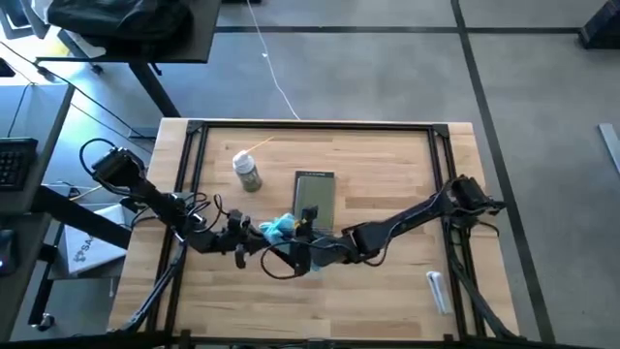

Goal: Apply microfiber cloth
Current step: Wipe the cellphone with a microfiber cloth

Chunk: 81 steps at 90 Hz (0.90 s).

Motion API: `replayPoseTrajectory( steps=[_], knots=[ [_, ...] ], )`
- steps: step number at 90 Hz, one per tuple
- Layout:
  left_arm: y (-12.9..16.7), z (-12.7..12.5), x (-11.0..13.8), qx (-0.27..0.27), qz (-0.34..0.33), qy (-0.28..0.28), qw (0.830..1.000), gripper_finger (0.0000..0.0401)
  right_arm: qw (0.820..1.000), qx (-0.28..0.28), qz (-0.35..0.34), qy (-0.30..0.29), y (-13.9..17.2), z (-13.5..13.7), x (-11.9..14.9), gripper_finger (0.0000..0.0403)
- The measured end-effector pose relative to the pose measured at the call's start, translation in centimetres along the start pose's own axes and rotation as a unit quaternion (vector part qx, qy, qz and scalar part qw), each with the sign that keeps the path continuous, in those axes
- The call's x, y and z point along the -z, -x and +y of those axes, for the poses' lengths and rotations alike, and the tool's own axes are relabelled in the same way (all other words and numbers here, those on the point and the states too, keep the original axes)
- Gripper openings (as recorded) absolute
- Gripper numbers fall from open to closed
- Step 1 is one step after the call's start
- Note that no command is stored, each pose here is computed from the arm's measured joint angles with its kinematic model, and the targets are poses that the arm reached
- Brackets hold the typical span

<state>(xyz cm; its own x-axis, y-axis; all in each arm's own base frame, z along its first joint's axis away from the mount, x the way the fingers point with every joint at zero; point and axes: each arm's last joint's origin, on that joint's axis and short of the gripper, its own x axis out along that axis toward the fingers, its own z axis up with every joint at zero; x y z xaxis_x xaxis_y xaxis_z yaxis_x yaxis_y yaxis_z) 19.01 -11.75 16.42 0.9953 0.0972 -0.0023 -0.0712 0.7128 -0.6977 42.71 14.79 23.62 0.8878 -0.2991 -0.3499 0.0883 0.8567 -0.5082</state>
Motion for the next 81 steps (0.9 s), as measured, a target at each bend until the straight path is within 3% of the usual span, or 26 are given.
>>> replayPoseTrajectory(
  steps=[15,40,59,81],
  knots=[
    [0.0,0.2,0.1,0.003,0.011,-0.015,1.0,0.0015,1.0,0.002,-0.005,-0.003,-1.0,0.6,0.6,0.0],
    [0.1,-0.1,0.1,0.019,0.017,-0.008,1.0,0.0015,0.999,0.015,-0.03,0.014,-2.0,-0.7,0.2,0.0],
    [0.3,-0.1,-0.2,0.02,0.014,0.005,1.0,0.0015,0.998,0.011,0.008,0.059,-0.8,0.6,-0.2,0.0],
    [1.1,-0.3,-1.4,0.029,-0.011,0.027,0.999,0.0015,0.994,0.041,0.044,0.094,1.3,3.0,-0.2,0.0]
  ],
)
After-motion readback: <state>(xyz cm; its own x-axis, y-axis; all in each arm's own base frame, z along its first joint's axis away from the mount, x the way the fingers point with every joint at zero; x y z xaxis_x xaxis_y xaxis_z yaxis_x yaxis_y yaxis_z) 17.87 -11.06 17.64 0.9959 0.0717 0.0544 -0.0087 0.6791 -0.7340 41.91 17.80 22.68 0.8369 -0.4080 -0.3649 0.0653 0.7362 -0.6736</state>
